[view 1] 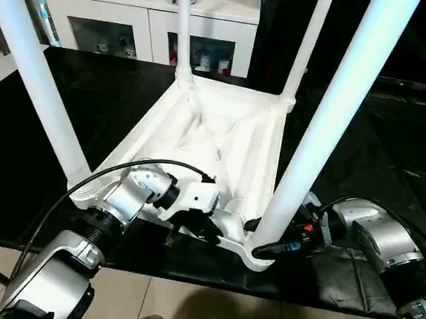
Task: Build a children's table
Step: Rotate leg to tighten
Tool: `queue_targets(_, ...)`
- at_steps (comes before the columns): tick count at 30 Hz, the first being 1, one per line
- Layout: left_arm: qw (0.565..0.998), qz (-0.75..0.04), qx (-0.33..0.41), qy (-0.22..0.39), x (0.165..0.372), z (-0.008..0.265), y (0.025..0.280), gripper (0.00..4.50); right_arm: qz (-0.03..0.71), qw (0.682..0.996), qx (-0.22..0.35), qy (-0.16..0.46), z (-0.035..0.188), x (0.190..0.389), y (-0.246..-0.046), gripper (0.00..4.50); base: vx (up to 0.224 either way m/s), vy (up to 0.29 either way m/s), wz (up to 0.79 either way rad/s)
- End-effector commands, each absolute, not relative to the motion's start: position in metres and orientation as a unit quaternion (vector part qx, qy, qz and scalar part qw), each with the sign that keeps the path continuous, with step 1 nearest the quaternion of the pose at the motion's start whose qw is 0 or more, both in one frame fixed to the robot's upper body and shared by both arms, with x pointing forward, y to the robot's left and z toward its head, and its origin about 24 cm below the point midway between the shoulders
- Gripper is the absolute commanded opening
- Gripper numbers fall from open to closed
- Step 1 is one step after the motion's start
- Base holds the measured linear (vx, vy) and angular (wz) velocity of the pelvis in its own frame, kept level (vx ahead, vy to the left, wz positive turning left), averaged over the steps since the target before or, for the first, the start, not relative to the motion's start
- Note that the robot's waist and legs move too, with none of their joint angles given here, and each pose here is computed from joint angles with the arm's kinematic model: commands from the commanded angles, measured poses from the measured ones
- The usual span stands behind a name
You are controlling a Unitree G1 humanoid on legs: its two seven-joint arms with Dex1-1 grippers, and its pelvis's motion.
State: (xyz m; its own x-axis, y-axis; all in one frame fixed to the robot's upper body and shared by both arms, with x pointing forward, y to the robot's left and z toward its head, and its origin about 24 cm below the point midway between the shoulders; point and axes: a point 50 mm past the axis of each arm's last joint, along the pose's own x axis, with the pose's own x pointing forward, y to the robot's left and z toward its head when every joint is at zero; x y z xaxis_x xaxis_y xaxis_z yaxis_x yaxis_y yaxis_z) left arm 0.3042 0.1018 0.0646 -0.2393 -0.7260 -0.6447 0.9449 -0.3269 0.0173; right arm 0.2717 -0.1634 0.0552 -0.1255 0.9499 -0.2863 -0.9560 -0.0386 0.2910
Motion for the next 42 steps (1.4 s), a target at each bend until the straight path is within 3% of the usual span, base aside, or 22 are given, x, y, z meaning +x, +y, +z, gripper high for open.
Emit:
queue_targets(1, 0.521, -0.774, 0.298, 0.201, 0.301, 0.061, 0.098, 0.0, 0.718, 0.663, -0.002, 0.212, 0.057, 0.274, -0.164, 2.48, 0.0, 0.0, 0.0)
queue_targets(5, 0.531, -0.77, 0.291, 0.2, 0.302, 0.061, 0.097, 0.0, 0.719, 0.663, 0.007, 0.21, 0.055, 0.271, -0.163, 2.35, 0.0, 0.0, 0.0)
queue_targets(12, 0.586, -0.744, 0.253, 0.199, 0.306, 0.06, 0.093, 0.0, 0.705, 0.68, 0.061, 0.192, 0.048, 0.253, -0.157, 2.26, 0.0, 0.0, 0.0)
queue_targets(16, 0.645, -0.708, 0.214, 0.195, 0.311, 0.06, 0.086, 0.0, 0.628, 0.754, 0.106, 0.16, 0.037, 0.248, -0.148, 2.24, 0.0, 0.0, 0.0)
queue_targets(18, 0.658, -0.698, 0.204, 0.194, 0.313, 0.061, 0.083, 0.0, 0.598, 0.777, 0.11, 0.162, 0.033, 0.249, -0.144, 2.24, 0.0, 0.0, 0.0)
queue_targets(20, 0.689, -0.675, 0.185, 0.19, 0.317, 0.063, 0.078, 0.0, 0.538, 0.82, 0.12, 0.152, 0.027, 0.254, -0.136, 2.23, 0.0, 0.0, 0.0)
queue_targets(21, 0.722, -0.647, 0.166, 0.184, 0.322, 0.067, 0.07, 0.0, 0.459, 0.863, 0.15, 0.15, 0.023, 0.265, -0.125, 2.23, 0.0, 0.0, 0.0)
queue_targets(23, 0.729, -0.64, 0.162, 0.182, 0.323, 0.067, 0.067, 0.0, 0.44, 0.871, 0.16, 0.151, 0.022, 0.268, -0.121, 2.23, 0.0, 0.0, 0.0)
queue_targets(27, 0.774, -0.595, 0.131, 0.171, 0.331, 0.073, 0.052, 0.0, 0.326, 0.916, 0.17, 0.162, 0.019, 0.29, -0.103, 2.22, 0.0, 0.0, 0.0)
queue_targets(33, 0.8, -0.562, 0.139, 0.158, 0.336, 0.076, 0.043, 0.0, 0.237, 0.943, 0.162, 0.17, 0.02, 0.307, -0.094, 2.22, 0.0, 0.0, 0.0)
queue_targets(37, 0.795, -0.563, 0.157, 0.158, 0.335, 0.074, 0.045, 0.0, 0.231, 0.948, 0.133, 0.173, 0.019, 0.305, -0.096, 2.22, 0.0, 0.0, 0.0)
queue_targets(39, 0.79, -0.568, 0.167, 0.157, 0.334, 0.073, 0.048, 0.0, 0.227, 0.949, 0.136, 0.17, 0.018, 0.303, -0.101, 2.72, 0.0, 0.0, 0.0)
queue_targets(42, 0.787, -0.571, 0.173, 0.156, 0.334, 0.072, 0.051, 0.0, 0.228, 0.952, 0.126, 0.161, 0.019, 0.301, -0.109, 2.93, 0.0, 0.0, 0.0)
